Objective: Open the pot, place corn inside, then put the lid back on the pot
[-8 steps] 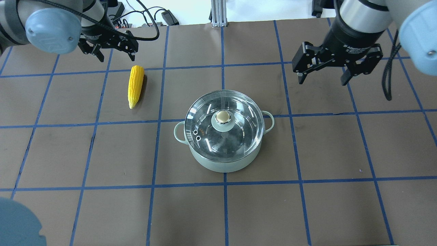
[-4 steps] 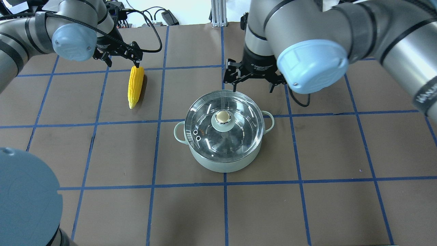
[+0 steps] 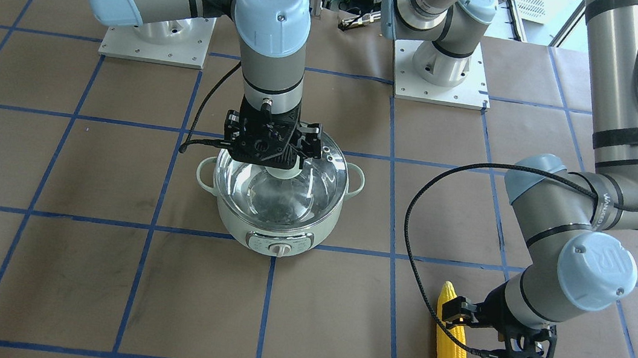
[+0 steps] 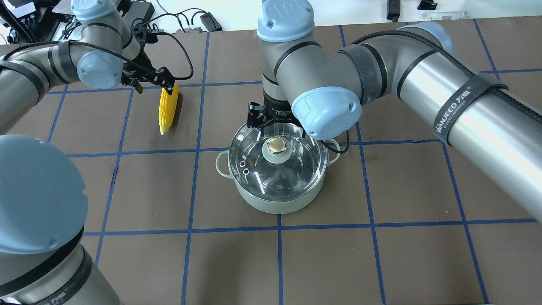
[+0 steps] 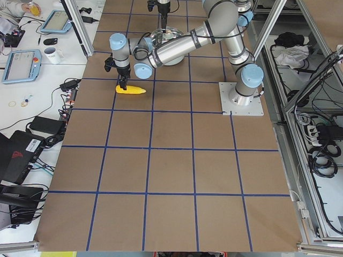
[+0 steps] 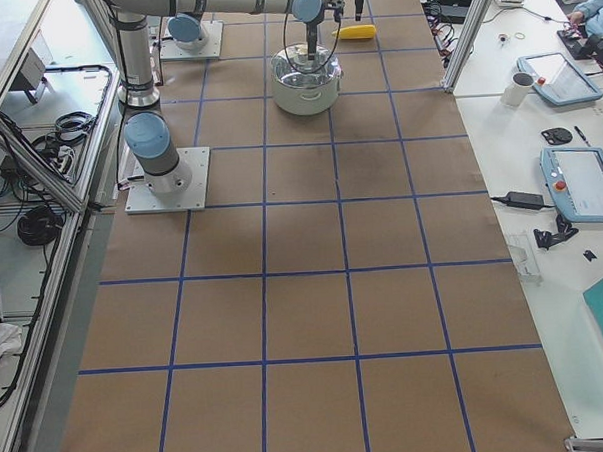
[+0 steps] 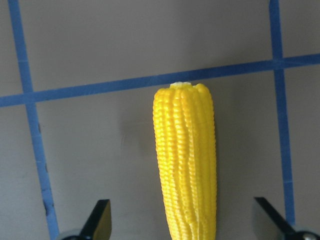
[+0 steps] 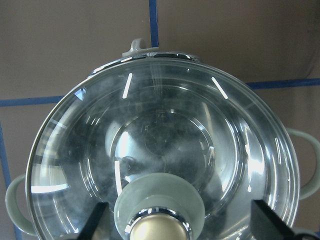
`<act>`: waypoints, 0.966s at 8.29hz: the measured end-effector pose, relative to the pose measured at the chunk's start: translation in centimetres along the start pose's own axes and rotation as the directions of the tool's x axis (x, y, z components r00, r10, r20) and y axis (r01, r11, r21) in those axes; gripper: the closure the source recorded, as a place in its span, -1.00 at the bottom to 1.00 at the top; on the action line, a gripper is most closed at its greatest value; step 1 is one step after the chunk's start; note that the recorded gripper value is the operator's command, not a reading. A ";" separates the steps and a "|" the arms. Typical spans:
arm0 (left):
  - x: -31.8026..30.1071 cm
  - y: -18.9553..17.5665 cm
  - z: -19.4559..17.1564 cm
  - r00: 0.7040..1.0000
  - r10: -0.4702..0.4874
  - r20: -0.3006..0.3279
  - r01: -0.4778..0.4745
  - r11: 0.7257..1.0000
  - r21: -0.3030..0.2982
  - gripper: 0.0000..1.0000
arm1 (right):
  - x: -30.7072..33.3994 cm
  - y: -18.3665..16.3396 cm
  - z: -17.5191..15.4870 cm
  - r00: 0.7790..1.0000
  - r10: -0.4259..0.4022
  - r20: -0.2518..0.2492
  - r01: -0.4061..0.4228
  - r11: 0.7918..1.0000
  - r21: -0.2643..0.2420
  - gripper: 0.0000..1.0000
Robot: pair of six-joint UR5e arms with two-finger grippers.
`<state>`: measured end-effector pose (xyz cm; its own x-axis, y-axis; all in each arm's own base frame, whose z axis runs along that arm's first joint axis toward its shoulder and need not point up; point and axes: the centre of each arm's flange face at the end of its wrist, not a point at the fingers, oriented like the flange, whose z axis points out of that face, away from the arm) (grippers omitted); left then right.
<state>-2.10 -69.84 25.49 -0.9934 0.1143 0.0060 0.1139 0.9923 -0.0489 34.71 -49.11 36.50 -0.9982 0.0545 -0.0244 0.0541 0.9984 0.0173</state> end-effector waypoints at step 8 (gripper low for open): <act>-0.2 -1.4 7.4 0.996 0.074 -0.054 -0.074 0.997 0.003 1.00 | -0.3 0.9 2.3 1.000 0.019 -0.011 -0.020 0.999 -0.044 -0.30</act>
<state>-2.12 -71.65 18.21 -0.9803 0.1896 0.0561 0.1868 0.9810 -0.0521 35.16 -48.23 34.24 -0.9972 0.0738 -0.0127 0.0729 0.9955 0.0614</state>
